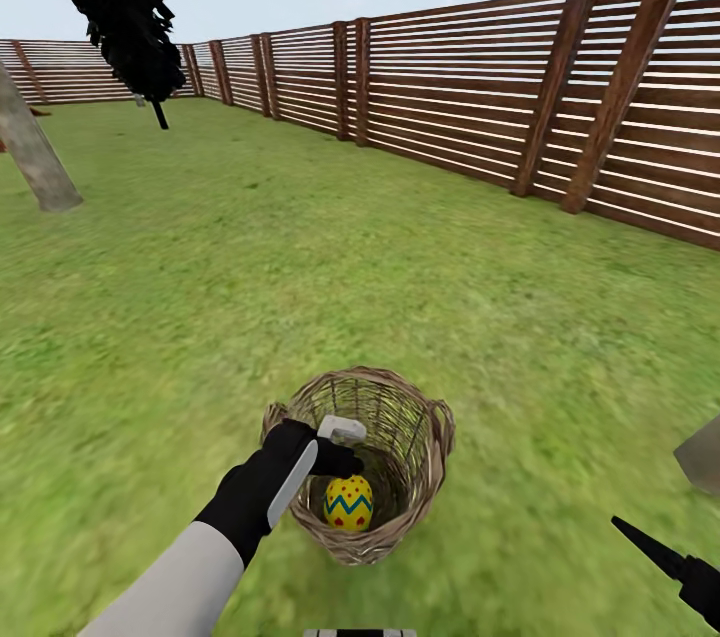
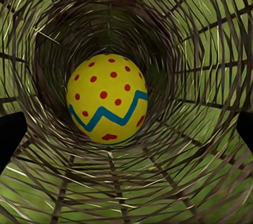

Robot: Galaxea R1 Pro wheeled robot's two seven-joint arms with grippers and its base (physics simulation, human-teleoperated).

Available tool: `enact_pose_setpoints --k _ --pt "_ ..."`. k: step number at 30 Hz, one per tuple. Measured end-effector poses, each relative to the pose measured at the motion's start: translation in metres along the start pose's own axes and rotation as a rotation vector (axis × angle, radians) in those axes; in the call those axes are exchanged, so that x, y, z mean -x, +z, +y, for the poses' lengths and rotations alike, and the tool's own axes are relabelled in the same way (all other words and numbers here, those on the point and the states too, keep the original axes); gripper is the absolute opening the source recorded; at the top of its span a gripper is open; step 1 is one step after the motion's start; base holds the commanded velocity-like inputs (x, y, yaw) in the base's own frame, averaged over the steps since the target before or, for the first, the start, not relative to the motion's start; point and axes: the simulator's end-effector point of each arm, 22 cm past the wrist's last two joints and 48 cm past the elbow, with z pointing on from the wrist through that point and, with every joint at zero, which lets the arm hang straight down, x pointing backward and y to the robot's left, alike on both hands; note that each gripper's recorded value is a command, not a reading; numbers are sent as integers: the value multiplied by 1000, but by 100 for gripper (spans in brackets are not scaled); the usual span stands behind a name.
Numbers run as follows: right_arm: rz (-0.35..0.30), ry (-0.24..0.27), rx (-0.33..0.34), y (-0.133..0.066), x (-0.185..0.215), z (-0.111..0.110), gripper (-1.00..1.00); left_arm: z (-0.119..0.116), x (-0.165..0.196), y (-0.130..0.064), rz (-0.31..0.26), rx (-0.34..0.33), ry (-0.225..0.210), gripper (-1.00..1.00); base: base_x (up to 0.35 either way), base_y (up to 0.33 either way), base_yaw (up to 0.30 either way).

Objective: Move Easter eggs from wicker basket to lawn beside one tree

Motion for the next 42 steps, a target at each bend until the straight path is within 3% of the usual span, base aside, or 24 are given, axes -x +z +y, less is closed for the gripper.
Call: enact_pose_setpoints --k 42 --pt "-2 1 -1 -1 0 0 100 -1 0 0 -1 -7 -6 100 49 0 0"
